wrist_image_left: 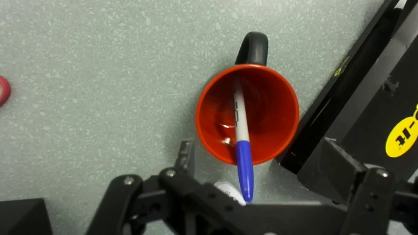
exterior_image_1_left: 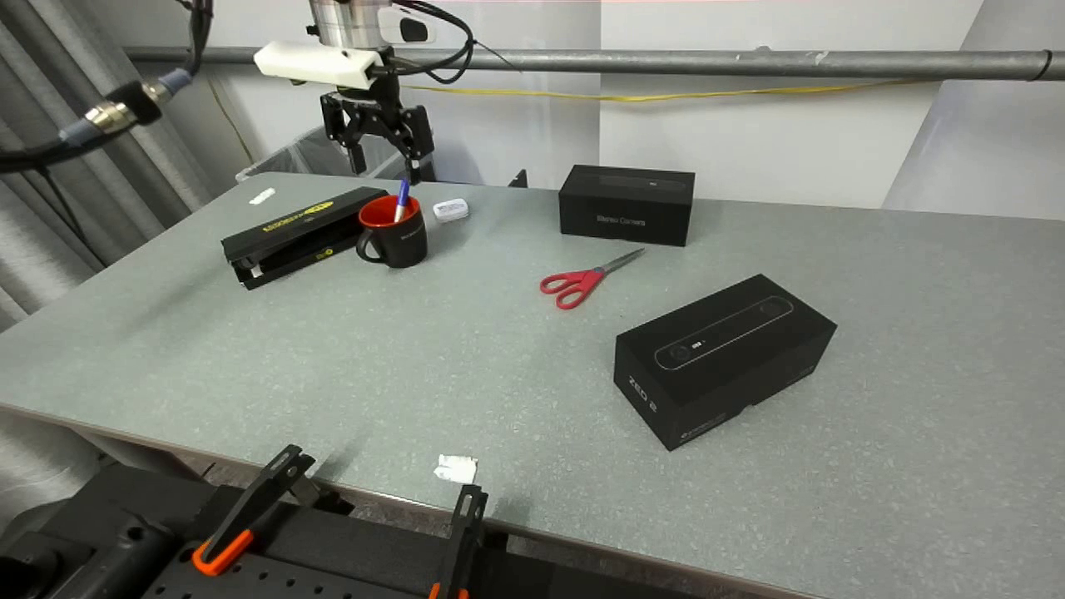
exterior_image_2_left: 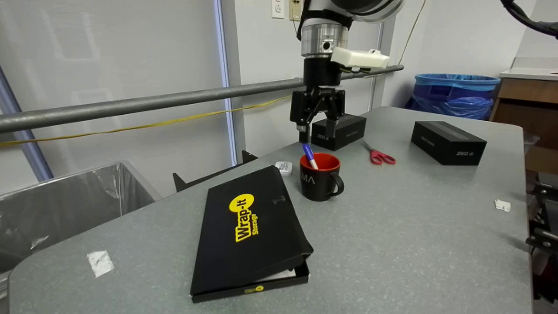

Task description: Put the marker in the mug on the table

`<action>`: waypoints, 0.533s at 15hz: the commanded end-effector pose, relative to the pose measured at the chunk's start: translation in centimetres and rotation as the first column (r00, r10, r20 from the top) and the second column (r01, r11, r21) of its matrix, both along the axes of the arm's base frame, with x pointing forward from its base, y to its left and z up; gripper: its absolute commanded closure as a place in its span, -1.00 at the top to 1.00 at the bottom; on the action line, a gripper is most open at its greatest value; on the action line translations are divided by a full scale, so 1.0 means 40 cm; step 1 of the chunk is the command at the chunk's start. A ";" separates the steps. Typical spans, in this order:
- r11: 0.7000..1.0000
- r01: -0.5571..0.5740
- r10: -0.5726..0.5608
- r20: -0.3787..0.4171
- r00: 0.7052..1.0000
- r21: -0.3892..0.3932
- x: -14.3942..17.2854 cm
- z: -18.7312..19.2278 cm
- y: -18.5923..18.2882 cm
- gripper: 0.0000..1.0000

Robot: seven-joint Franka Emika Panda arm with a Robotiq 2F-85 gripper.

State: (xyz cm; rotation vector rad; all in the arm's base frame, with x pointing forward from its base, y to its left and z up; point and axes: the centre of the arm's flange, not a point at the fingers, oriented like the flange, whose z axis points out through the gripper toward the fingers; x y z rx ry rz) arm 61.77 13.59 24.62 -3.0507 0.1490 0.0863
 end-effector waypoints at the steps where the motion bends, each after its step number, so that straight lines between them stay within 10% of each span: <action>1: 1.000 0.005 -0.004 0.050 0.999 -0.020 0.058 -0.027 0.025 1.00; 8: 0.999 0.006 -0.004 0.053 0.999 -0.034 0.091 -0.052 0.025 0.81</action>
